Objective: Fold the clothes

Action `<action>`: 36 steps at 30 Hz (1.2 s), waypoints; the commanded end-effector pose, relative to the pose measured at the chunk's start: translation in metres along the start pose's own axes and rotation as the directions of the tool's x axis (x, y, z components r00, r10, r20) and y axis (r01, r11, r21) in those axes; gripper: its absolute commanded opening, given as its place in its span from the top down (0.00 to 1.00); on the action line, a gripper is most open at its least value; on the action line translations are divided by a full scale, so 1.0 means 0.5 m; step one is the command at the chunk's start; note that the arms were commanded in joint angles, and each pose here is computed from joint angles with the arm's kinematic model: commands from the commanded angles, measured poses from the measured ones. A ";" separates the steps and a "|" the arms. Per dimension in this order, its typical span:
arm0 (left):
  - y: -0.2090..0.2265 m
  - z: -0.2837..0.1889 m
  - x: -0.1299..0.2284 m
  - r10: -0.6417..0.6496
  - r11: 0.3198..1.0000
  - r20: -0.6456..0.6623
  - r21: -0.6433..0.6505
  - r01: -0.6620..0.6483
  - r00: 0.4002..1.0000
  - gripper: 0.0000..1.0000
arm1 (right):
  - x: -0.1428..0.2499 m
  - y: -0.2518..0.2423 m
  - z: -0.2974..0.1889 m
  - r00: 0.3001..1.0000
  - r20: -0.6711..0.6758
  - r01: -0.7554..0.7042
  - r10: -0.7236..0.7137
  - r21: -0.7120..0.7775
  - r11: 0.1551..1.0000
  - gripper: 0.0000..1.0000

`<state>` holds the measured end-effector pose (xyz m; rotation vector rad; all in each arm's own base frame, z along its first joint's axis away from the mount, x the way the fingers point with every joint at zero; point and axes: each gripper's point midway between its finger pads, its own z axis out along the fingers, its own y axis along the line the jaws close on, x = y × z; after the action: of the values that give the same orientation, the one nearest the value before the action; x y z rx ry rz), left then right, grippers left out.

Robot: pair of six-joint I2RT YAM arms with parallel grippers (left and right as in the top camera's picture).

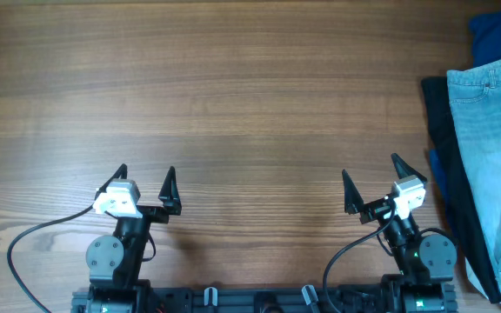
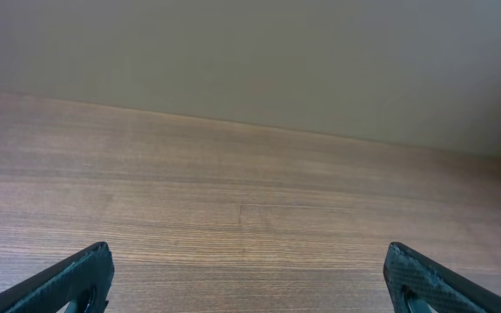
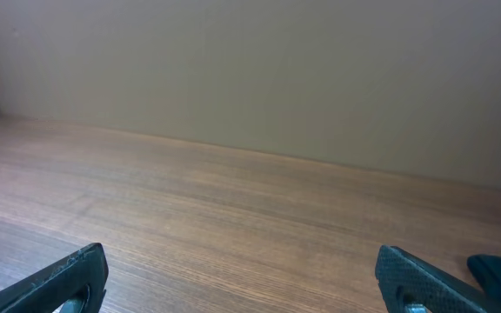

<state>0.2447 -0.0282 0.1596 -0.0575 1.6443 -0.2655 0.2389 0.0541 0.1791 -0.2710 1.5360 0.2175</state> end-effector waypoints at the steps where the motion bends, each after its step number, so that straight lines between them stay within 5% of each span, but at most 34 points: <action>1: -0.001 0.000 0.004 -0.020 1.000 -0.004 0.002 0.020 1.000 0.00 | 0.000 0.004 0.000 0.999 0.001 -0.037 0.037 -0.013 0.999 0.00; 8: 0.000 0.002 0.009 -0.095 0.996 -0.020 -0.003 0.095 0.995 0.00 | 0.014 -0.005 0.007 0.996 -0.051 -0.077 0.078 0.010 0.997 0.00; 22: -0.025 0.022 -0.093 -0.130 0.991 -0.195 -0.045 0.123 0.972 0.00 | -0.094 -0.046 0.056 0.966 -0.222 -0.112 0.129 0.087 0.990 0.00; 29: -0.034 0.048 -0.135 -0.168 0.984 -0.446 -0.130 0.122 0.879 0.00 | -0.117 -0.064 0.089 0.844 -0.495 -0.158 0.205 0.135 0.978 0.00; 36: -0.041 0.054 -0.146 -0.194 0.979 -0.572 -0.167 0.119 0.797 0.00 | -0.155 -0.094 0.141 0.814 -0.537 -0.149 0.221 0.173 0.973 0.00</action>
<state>0.2717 -0.0313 0.2224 -0.2404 2.2792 -0.2927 0.3051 0.0423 0.2472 -0.1188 2.1682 0.2601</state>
